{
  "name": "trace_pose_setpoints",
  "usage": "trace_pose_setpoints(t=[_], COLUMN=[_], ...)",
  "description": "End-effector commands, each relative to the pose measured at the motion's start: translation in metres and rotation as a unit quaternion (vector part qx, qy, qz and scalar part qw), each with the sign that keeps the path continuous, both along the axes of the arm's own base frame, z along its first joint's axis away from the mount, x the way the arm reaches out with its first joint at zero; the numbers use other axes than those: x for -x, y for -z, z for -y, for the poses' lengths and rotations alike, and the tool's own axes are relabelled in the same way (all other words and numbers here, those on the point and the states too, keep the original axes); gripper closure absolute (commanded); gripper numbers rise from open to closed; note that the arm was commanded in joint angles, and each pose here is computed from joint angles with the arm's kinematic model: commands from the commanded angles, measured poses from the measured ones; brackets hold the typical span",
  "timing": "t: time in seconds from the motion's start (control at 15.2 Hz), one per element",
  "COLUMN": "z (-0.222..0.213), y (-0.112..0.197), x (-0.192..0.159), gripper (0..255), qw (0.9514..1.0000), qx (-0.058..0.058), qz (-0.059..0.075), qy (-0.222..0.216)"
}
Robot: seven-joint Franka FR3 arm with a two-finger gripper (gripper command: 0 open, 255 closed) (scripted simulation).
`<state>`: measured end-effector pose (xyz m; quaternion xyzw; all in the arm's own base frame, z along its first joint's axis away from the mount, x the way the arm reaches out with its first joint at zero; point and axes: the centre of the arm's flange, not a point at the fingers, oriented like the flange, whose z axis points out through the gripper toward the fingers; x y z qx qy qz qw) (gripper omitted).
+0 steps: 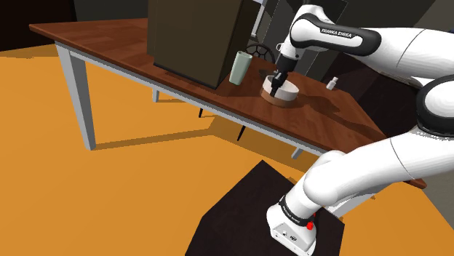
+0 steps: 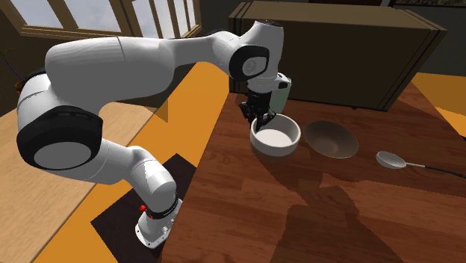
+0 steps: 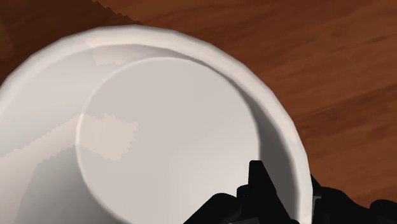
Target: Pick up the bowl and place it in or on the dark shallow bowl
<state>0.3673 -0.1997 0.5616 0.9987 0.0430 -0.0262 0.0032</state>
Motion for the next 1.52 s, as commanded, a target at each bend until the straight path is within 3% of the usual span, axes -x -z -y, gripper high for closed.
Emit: trace_pose_setpoints(t=[0.0, 1.32, 1.45], z=[0.001, 0.001, 0.022], y=[-0.009, -0.115, -0.117], x=[-0.001, -0.001, -0.016], gripper=[255, 255, 255], qw=[1.0000, 1.0000, 1.0000], qx=[0.000, 0.000, 0.000], qz=[0.000, 0.000, 0.000], qy=[0.000, 0.000, 0.000])
